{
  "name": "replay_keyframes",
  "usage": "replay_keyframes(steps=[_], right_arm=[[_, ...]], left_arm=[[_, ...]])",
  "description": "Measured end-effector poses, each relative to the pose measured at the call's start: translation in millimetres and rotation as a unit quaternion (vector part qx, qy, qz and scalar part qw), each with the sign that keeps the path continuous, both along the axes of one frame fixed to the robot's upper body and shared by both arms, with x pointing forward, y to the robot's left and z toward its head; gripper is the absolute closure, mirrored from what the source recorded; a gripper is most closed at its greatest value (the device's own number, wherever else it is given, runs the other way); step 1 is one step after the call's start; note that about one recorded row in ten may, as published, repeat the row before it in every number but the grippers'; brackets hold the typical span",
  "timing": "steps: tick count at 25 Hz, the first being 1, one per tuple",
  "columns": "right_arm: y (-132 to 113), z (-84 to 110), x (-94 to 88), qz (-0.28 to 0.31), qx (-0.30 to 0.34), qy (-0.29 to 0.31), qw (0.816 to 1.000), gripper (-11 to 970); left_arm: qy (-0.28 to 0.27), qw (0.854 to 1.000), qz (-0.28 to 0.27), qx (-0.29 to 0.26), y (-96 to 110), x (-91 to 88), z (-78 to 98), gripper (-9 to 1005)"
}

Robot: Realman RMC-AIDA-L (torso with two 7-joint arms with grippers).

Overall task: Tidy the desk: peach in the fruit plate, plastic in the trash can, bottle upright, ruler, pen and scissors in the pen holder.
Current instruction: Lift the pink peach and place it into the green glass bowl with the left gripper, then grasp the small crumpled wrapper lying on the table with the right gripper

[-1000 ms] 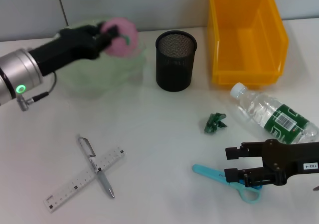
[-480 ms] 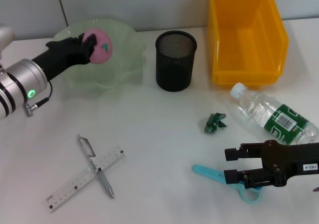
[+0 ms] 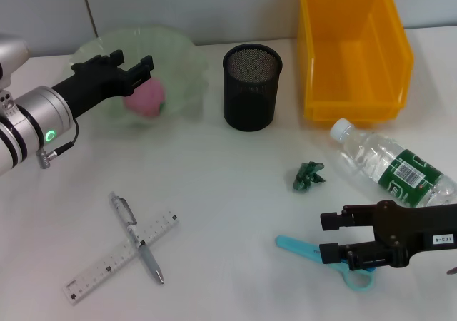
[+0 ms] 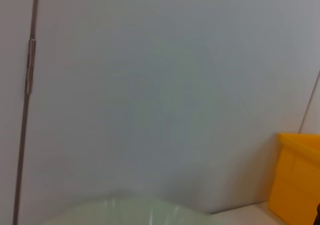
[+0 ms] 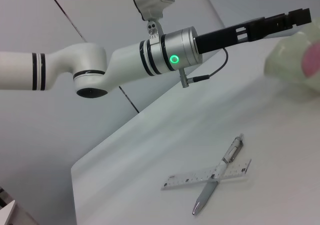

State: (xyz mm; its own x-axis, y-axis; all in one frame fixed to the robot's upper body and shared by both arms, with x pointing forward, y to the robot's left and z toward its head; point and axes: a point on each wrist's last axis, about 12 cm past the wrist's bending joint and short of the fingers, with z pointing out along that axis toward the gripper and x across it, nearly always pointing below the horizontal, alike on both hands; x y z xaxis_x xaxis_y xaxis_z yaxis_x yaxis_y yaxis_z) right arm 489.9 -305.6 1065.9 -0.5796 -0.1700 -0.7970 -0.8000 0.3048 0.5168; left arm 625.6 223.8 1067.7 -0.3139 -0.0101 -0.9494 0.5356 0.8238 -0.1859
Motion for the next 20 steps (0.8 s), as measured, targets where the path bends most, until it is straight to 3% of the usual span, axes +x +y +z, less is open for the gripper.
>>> replay_keyframes(steps=[7,11,15,17,18,20], right_arm=[[1,-0.3,-0.3,0.000,0.000,0.000,1.000,197],[0,-0.4,-0.3,0.000,0.000,0.000,1.000,197],[1,0.2,0.5,0.000,0.001,-0.001,1.000,197],[1,0.9,1.2,0.001,0.001,-0.002,1.000,197],[0,1.5,1.7,0.001,0.000,-0.002,1.000,197],[0,1.8,1.9,0.002,0.000,-0.003,1.000,198]], left_arm=[[-0.001,1.000,0.000,-0.012,1,-1.1,1.3,345],[0.003,0.997,-0.026,-0.075,3,-9.0,8.1,188],[0.006,0.983,-0.094,-0.160,6,-29.7,20.9,189],[0.012,0.979,-0.111,-0.173,7,-35.2,22.3,189],[0.032,0.969,-0.159,-0.186,10,-50.2,24.4,189],[0.044,0.964,-0.190,-0.182,10,-58.2,23.9,189]])
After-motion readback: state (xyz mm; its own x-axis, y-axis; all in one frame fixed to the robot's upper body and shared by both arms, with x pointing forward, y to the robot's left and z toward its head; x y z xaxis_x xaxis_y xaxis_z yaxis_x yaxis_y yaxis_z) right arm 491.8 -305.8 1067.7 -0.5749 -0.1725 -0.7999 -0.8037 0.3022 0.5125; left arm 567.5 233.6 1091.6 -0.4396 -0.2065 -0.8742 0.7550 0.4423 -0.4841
